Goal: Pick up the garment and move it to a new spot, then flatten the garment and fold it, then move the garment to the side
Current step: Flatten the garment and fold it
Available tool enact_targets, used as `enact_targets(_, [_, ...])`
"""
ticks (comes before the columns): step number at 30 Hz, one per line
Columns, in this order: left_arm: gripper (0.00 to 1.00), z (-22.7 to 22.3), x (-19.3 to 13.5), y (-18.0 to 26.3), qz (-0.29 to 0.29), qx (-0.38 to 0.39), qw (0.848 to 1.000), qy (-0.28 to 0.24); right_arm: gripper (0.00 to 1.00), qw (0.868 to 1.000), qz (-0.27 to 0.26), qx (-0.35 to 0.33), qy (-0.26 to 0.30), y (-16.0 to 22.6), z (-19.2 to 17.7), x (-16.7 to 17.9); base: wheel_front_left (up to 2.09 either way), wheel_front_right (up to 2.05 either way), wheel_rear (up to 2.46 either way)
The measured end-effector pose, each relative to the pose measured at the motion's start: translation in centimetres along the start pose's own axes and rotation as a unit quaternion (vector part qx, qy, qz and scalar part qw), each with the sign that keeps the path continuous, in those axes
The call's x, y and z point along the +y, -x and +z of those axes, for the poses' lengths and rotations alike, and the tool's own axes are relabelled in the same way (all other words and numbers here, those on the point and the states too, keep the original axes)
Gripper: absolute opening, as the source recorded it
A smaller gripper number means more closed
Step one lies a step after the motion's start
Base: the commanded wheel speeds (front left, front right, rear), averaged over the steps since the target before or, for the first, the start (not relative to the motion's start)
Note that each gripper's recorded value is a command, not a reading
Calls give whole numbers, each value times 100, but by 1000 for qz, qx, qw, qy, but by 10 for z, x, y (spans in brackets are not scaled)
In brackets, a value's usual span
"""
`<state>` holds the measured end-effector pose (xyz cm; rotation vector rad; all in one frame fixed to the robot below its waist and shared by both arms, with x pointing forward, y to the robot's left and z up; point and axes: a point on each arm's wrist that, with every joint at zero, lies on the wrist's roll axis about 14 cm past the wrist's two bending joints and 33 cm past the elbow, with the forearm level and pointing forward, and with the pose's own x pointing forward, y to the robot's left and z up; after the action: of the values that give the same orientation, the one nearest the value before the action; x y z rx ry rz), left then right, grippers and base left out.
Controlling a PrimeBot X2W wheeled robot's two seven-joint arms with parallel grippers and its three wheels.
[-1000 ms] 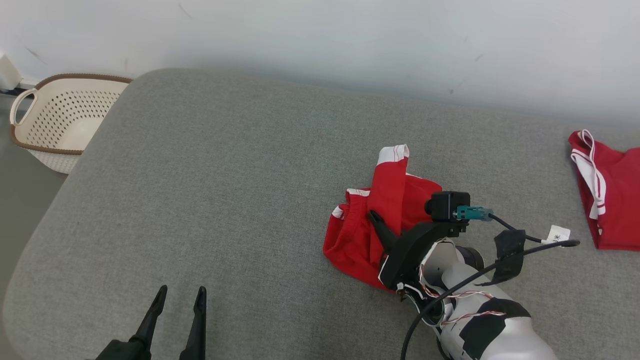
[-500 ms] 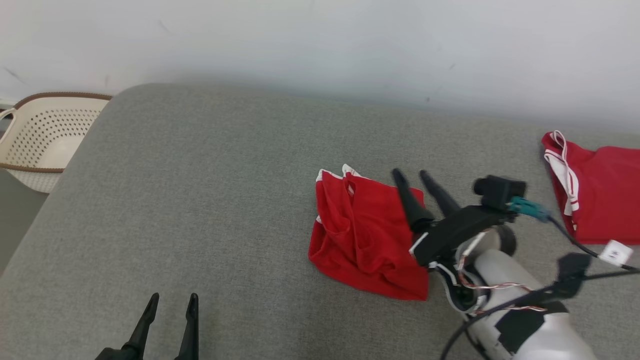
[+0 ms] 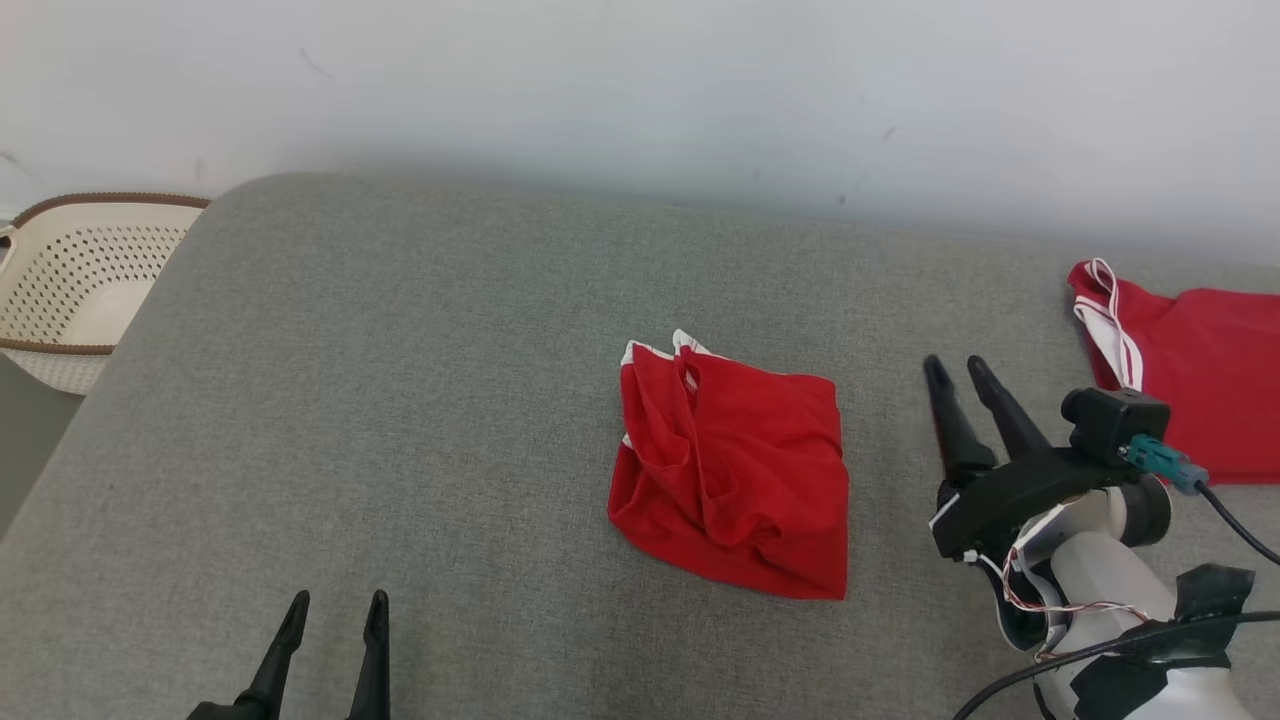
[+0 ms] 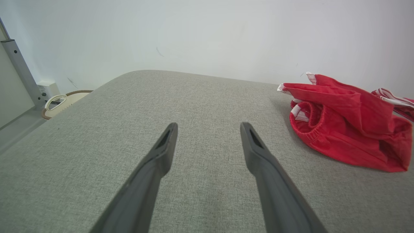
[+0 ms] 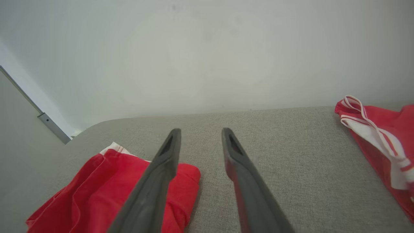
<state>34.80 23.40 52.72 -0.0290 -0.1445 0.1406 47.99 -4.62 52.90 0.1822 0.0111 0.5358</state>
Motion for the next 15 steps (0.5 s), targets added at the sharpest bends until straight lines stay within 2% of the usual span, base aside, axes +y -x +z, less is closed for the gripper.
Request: enact_targets(15, [100, -3, 7, -7, 4, 6, 1000, -11, 0, 997, 14, 50, 50, -26, -44, 16, 0, 0, 0])
